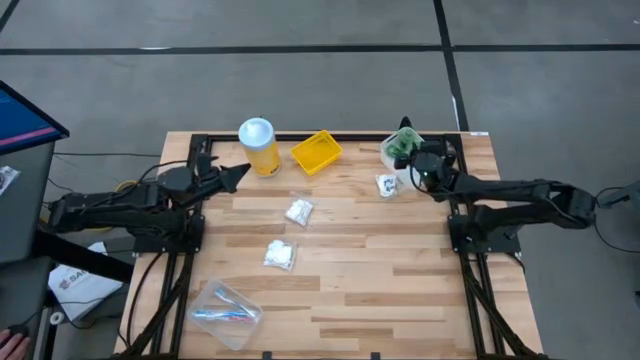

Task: Pick & Place Travel size toiletries
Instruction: Put the green shampoo bottle into the white bin, then put the cotton pack into the yellow bin

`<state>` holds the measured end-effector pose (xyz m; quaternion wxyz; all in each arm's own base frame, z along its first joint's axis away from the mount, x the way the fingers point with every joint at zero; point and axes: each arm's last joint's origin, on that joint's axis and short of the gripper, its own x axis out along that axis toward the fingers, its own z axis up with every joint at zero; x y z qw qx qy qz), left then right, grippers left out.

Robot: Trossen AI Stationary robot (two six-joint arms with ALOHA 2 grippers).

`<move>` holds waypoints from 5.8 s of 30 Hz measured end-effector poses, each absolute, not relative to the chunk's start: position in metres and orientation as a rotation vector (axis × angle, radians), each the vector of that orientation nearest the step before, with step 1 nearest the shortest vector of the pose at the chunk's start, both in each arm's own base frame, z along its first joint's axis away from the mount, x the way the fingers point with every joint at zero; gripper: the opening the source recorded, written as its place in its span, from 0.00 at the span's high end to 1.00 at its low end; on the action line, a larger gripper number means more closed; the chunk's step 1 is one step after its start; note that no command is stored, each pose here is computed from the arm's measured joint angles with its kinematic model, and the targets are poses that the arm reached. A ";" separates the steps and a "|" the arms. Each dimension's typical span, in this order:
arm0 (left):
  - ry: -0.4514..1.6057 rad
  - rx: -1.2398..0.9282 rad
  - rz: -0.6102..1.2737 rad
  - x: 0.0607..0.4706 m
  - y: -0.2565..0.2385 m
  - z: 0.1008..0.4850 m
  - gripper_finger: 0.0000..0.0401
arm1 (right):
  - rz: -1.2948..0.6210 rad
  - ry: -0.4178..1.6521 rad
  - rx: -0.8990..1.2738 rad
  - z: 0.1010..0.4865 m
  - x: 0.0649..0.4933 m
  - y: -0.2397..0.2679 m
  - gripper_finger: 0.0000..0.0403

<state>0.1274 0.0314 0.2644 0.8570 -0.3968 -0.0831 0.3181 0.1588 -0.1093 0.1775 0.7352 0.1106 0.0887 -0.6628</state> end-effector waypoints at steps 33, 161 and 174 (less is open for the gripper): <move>-0.131 -0.775 0.680 0.131 0.032 0.262 0.97 | -1.466 0.136 0.112 0.121 0.149 -0.087 0.80; -0.107 -0.717 0.634 0.132 0.031 0.263 0.75 | -1.334 0.701 1.050 0.117 0.248 -0.070 0.99; -0.110 -0.718 0.633 0.132 0.031 0.263 0.75 | -1.066 0.628 0.976 0.183 0.281 -0.068 1.00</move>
